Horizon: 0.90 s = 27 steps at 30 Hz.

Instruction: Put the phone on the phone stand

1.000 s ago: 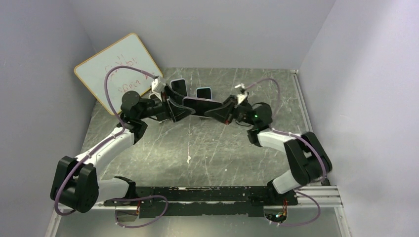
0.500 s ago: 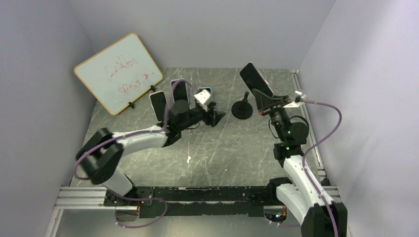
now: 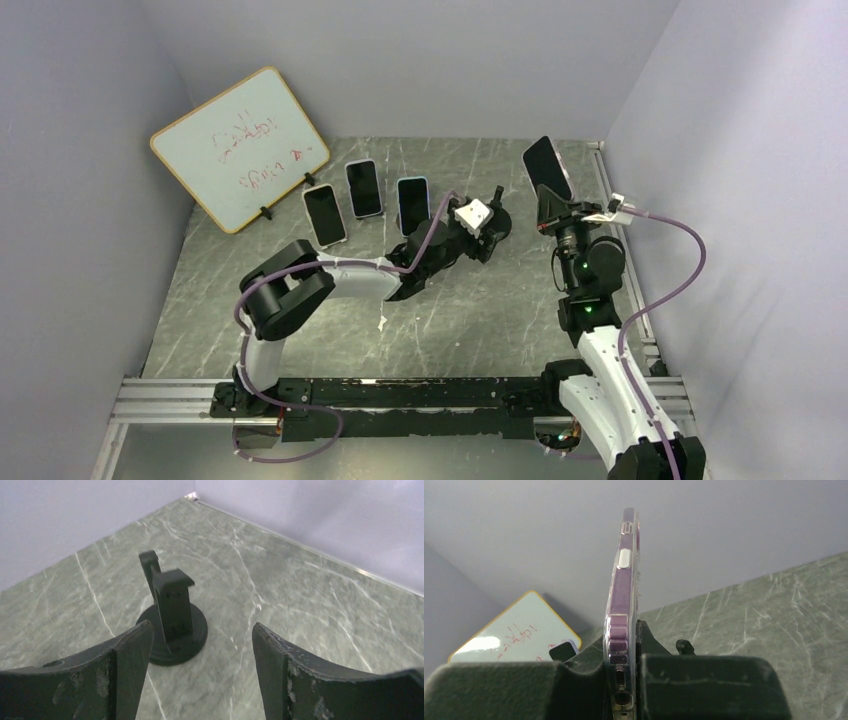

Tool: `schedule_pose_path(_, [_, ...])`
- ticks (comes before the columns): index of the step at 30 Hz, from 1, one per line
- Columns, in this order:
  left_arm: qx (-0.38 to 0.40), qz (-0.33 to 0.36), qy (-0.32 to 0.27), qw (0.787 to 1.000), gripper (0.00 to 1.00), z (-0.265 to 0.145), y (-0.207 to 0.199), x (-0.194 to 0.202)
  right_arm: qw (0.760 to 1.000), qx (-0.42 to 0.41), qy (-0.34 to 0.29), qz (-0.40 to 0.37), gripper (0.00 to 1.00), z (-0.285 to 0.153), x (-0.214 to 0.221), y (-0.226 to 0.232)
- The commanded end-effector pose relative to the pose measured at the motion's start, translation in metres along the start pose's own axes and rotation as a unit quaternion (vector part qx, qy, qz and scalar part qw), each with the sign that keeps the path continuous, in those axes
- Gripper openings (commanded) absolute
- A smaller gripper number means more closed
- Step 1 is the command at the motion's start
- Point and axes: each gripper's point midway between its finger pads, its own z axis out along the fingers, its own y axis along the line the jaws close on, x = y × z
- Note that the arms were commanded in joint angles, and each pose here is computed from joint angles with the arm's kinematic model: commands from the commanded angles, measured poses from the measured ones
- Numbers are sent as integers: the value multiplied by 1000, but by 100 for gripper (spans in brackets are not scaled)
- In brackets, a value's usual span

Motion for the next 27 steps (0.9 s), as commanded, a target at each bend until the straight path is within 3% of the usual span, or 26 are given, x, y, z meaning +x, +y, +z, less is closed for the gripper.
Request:
schedule_pose_path(1, [-26, -1, -42, 999, 77, 22, 6, -25, 999, -9, -44, -6, 0, 6, -31, 10])
schedule_pose_path(17, [-67, 25, 19, 997, 77, 71, 14, 14, 999, -10, -28, -21, 0, 11, -23, 9])
schedule_pose_path(21, [-73, 19, 21, 997, 57, 75, 15, 16, 999, -11, -25, -21, 0, 12, -21, 9])
schedule_pose_path(27, [-90, 19, 36, 995, 8, 76, 22, 21, 999, -14, -20, -21, 0, 12, -19, 9])
